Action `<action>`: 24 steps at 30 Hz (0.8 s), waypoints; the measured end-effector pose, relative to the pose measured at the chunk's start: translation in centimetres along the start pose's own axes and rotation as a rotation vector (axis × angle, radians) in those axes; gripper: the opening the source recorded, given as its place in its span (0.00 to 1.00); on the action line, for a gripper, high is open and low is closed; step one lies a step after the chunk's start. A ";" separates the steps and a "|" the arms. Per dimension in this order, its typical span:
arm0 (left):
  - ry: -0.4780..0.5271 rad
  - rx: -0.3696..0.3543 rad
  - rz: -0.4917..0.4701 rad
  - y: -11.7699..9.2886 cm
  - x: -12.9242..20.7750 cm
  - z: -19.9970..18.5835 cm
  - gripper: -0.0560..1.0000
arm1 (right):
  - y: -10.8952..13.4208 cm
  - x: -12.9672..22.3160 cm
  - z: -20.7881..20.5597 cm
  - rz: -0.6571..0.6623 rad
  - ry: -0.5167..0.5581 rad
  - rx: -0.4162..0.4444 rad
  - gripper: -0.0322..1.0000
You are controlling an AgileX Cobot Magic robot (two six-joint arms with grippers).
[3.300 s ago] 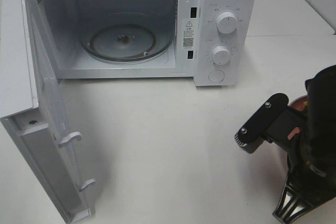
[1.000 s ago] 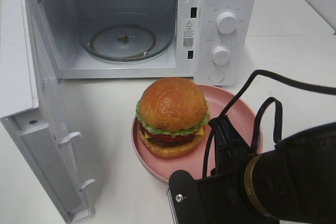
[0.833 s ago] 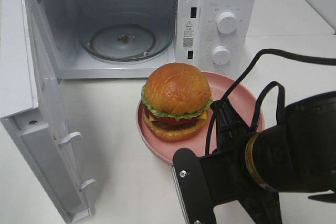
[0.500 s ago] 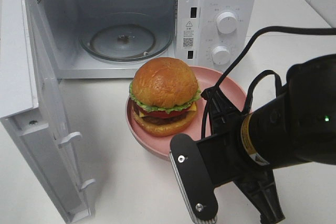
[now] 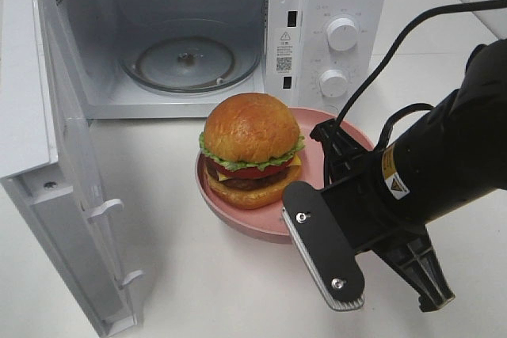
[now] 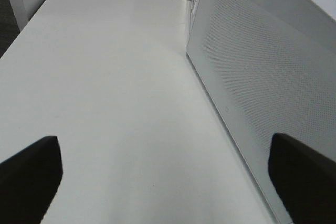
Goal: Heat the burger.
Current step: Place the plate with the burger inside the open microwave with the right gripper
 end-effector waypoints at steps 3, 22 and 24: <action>0.000 0.000 0.000 0.0 0.0 0.0 0.99 | -0.1 0.5 0.1 -0.005 -0.022 -0.022 0.07; 0.000 0.000 0.000 0.0 0.0 0.0 0.99 | -0.9 1.1 0.2 -0.026 -0.014 0.030 0.07; 0.000 0.000 0.000 0.0 0.0 0.0 0.99 | -1.2 1.0 0.1 -0.022 -0.021 0.043 0.07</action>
Point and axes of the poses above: a point on each arm's last joint axis where the gripper is mounted, z pointing out along that axis toward the gripper, y along the wrist's bending axis when the last joint is at zero, x = y × z, the point moved 1 cm from there along z, pointing out along that axis toward the gripper, and after that the axes turned 9 degrees about z, right-handed, at the moved point
